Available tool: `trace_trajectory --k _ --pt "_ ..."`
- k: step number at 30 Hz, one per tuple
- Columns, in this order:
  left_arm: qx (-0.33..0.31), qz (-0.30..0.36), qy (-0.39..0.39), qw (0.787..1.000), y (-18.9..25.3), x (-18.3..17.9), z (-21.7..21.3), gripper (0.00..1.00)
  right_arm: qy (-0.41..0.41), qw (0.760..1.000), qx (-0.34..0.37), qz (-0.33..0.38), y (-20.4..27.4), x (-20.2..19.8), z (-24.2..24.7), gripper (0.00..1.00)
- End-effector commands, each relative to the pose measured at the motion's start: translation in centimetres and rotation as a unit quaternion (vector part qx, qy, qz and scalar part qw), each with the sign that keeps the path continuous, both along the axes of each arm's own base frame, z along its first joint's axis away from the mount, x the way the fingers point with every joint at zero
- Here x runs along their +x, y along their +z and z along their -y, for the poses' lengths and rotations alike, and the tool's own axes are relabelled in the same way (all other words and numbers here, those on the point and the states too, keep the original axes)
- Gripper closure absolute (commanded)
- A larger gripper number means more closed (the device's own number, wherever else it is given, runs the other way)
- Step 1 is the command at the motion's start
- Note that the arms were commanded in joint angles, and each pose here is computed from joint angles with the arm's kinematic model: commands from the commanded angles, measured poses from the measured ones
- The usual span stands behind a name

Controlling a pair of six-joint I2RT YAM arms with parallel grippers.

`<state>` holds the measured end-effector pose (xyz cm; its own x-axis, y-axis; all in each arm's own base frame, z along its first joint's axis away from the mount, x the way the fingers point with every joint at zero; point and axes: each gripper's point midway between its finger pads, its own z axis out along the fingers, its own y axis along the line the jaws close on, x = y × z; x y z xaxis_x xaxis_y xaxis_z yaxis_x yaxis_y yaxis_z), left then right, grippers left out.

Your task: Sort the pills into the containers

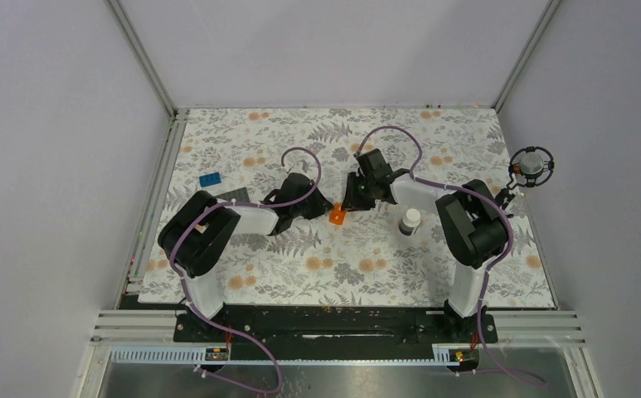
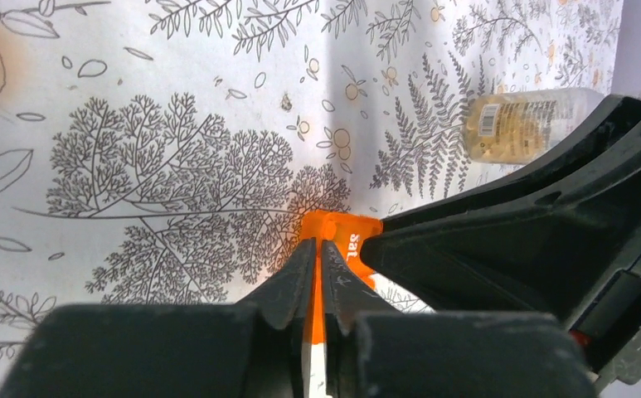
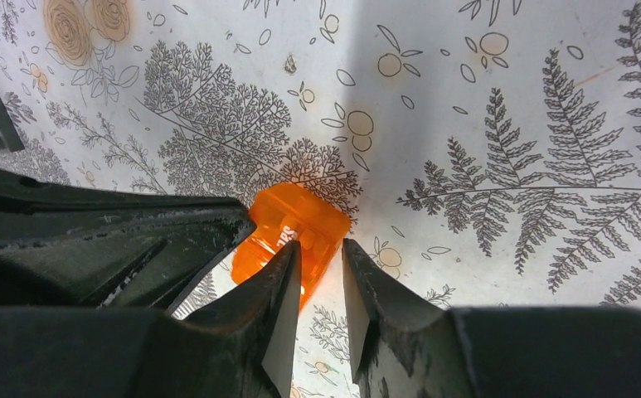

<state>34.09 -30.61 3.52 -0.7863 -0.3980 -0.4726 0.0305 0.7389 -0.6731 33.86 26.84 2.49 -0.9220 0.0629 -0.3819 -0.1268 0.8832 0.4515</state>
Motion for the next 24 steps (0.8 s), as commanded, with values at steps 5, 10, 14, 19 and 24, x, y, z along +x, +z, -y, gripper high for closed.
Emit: trace_trajectory --k 5,10,14,19,24 --pt "0.045 0.005 0.001 0.999 2.8 -0.4 -1.4 0.74 0.013 0.998 -0.041 0.039 3.1 1.8 -0.1 0.60" --pt "0.049 0.052 0.012 0.997 7.5 1.6 -2.8 0.64 0.016 0.995 -0.050 0.082 7.8 3.0 0.3 0.52" --pt "0.072 0.084 0.016 0.994 9.9 0.9 -5.2 0.44 0.012 0.992 -0.068 0.110 10.5 2.0 2.0 0.45" --pt "0.115 0.125 0.018 0.985 13.5 -1.6 -8.6 0.08 -0.023 0.980 -0.094 0.175 15.2 -0.4 6.3 0.31" --pt "0.154 0.149 0.039 0.976 17.1 -5.2 -12.8 0.01 -0.063 0.955 -0.133 0.258 21.4 -4.8 12.6 0.01"
